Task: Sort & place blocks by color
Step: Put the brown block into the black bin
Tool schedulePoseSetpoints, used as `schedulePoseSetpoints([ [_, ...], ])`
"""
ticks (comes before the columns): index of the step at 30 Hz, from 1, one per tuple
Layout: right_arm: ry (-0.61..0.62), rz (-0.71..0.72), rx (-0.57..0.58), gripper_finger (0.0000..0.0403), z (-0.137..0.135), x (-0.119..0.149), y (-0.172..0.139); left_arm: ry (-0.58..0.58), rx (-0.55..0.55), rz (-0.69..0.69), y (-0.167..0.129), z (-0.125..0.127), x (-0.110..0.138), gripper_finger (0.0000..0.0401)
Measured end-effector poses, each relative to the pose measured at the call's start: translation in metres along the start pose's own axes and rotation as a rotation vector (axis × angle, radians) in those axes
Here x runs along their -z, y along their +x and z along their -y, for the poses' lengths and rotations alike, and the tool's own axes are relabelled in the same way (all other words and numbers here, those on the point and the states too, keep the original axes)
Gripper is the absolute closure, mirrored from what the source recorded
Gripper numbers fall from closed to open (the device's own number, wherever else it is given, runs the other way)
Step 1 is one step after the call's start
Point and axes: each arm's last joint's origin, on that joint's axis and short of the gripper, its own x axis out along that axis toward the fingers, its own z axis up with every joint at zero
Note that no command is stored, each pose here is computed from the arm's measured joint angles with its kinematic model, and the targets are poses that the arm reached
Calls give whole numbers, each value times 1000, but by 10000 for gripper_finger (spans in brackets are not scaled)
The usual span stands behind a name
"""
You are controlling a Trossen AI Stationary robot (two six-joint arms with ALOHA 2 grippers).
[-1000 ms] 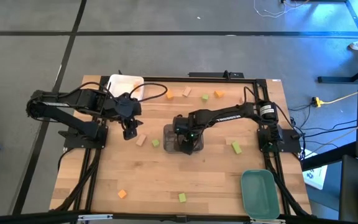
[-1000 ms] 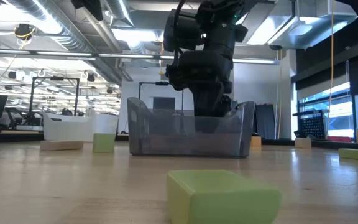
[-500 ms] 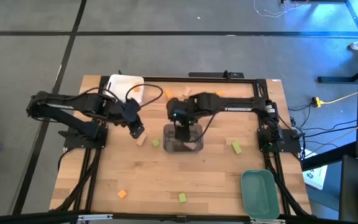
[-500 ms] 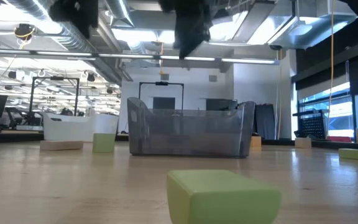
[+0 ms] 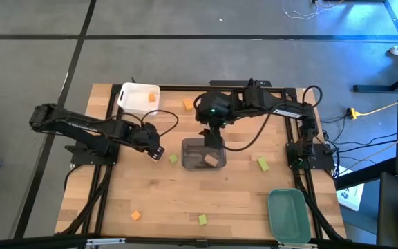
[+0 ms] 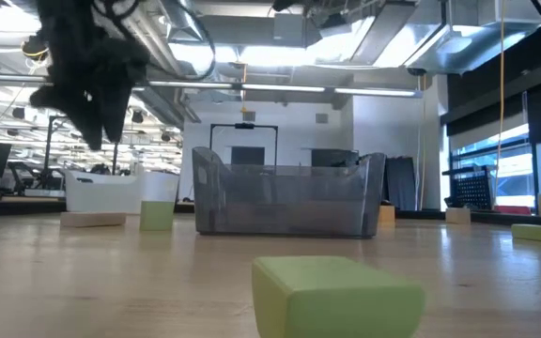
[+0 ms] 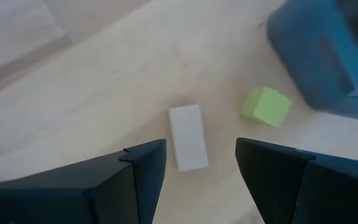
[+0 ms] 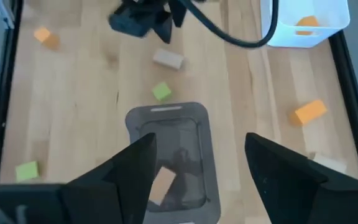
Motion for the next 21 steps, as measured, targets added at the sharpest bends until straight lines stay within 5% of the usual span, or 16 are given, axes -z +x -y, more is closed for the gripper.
schedulePoseSetpoints([
  [9, -92, -1, -216, 159, -6, 2, -5, -25, 11, -2, 32, -13, 14, 215],
  [21, -95, 0, -216, 159, -6, 2, -5, 43, -31, -92, 77, -8, 24, 215],
])
